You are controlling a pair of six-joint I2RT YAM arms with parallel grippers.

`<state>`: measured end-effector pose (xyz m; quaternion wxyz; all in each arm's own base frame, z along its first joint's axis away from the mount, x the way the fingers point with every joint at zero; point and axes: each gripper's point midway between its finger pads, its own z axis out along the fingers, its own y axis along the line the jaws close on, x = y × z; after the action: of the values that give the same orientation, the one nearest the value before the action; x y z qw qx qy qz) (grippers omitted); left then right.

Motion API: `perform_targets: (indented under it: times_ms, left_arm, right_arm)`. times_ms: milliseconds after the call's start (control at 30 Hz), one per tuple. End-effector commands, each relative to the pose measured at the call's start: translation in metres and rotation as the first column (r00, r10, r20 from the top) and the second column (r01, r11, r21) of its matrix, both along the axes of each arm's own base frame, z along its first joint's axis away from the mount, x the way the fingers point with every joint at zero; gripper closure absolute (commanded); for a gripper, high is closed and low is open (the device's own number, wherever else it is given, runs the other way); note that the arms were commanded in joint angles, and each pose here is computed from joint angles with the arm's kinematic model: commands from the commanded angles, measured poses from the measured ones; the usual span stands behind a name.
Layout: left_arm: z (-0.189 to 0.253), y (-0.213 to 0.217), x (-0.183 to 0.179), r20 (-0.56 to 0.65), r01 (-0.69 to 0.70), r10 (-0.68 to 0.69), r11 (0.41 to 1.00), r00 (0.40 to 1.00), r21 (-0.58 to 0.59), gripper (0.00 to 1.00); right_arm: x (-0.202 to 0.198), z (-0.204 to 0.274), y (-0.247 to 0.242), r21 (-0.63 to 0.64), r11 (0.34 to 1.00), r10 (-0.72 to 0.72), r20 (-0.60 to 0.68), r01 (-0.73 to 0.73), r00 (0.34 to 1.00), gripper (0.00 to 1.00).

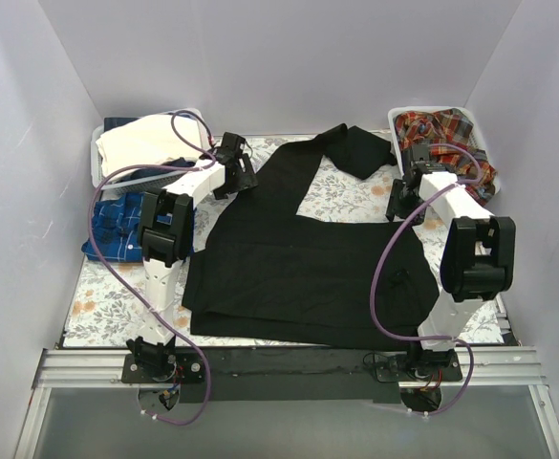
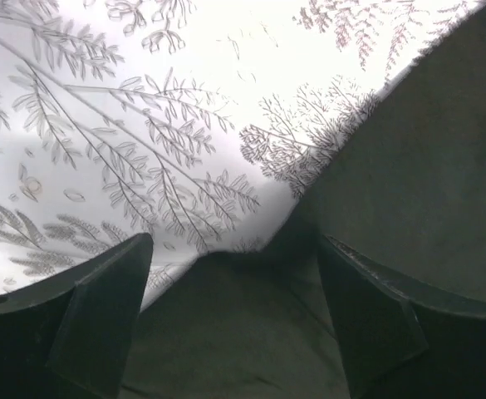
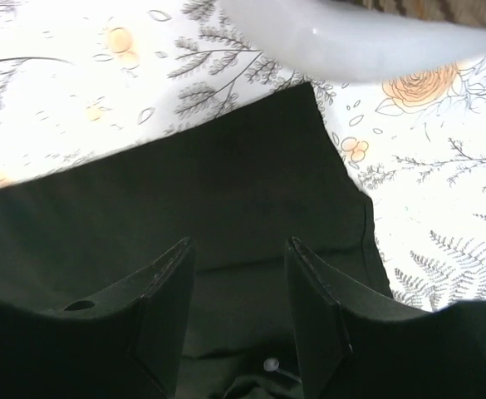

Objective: Fold and stack the long sleeve shirts
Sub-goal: Fold the shirt

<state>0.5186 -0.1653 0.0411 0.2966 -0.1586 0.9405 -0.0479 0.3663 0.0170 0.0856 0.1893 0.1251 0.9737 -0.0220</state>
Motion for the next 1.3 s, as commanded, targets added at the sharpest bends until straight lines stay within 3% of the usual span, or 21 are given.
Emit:
perform_targets:
  times_ms: [0,367,633,867,900,1000,1033,1267]
  left_arm:
    - [0.013,-0.009,0.016,0.048,0.065,-0.065,0.998,0.997,-0.004,0.20]
    - [-0.050,-0.001,-0.008,-0.086,0.108,-0.103,0.993,0.991,0.055,0.21]
    - [-0.061,-0.013,-0.033,-0.111,0.207,-0.194,0.970,0.975,0.126,0.26]
    - [-0.060,-0.022,-0.042,-0.124,0.234,-0.221,0.967,0.967,0.105,0.63]
    - [-0.059,-0.023,-0.041,-0.123,0.233,-0.220,0.967,0.968,0.101,0.76]
    - [-0.050,-0.023,-0.038,-0.115,0.222,-0.210,0.970,0.971,0.104,0.96]
    - [-0.046,-0.023,-0.037,-0.111,0.220,-0.208,0.970,0.972,0.106,1.00]
    - [-0.014,-0.021,-0.033,-0.055,0.200,-0.195,0.973,0.979,0.111,1.00]
  right_arm:
    - [0.021,-0.008,-0.008,-0.035,0.999,-0.012,0.010,0.012,1.000,0.45]
    - [0.028,-0.053,-0.009,-0.052,0.998,-0.046,-0.092,0.041,0.995,0.45]
    - [0.008,-0.085,-0.006,-0.070,0.997,-0.052,-0.190,0.040,0.980,0.46]
    - [-0.005,-0.099,-0.010,-0.102,0.994,-0.069,-0.252,0.045,0.965,0.50]
    - [-0.006,-0.099,-0.011,-0.104,0.994,-0.071,-0.253,0.046,0.965,0.50]
    - [-0.006,-0.097,-0.011,-0.106,0.993,-0.068,-0.247,0.043,0.967,0.51]
    - [-0.006,-0.095,-0.013,-0.112,0.993,-0.073,-0.242,0.047,0.968,0.51]
    - [-0.001,-0.075,-0.016,-0.127,0.990,-0.077,-0.184,0.054,0.980,0.47]
